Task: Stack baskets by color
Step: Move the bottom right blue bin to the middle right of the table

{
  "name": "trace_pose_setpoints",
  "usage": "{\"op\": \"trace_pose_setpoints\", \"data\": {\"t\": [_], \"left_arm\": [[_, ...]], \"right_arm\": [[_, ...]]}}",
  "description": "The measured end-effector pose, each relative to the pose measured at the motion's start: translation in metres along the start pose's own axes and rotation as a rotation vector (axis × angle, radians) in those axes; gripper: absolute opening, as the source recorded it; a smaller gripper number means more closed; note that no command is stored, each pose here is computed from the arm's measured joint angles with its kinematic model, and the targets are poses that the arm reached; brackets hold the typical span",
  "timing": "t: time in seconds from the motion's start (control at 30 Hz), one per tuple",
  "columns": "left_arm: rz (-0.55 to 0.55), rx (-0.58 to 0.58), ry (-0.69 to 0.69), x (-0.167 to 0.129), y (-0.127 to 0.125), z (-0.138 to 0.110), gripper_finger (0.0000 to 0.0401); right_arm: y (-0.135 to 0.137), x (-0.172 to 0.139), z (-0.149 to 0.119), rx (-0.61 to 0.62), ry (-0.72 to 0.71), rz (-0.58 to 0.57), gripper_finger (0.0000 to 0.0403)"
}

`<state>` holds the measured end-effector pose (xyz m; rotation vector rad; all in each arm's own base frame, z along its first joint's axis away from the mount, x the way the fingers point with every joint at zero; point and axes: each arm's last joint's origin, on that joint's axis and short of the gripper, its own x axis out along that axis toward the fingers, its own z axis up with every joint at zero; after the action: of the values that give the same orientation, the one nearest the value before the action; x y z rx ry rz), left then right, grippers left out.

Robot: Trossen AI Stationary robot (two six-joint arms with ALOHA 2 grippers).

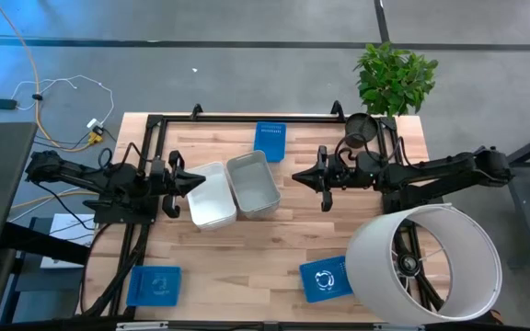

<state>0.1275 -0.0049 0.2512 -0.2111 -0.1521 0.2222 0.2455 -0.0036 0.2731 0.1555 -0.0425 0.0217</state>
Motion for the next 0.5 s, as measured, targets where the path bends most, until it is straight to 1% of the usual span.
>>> {"op": "trace_pose_setpoints", "data": {"t": [0.5], "left_arm": [[0.0,0.001,0.001,0.0,0.0,-0.0001,0.0]], "right_arm": [[-0.0003,0.0,-0.002,0.004,0.02,-0.003,0.0]]}}
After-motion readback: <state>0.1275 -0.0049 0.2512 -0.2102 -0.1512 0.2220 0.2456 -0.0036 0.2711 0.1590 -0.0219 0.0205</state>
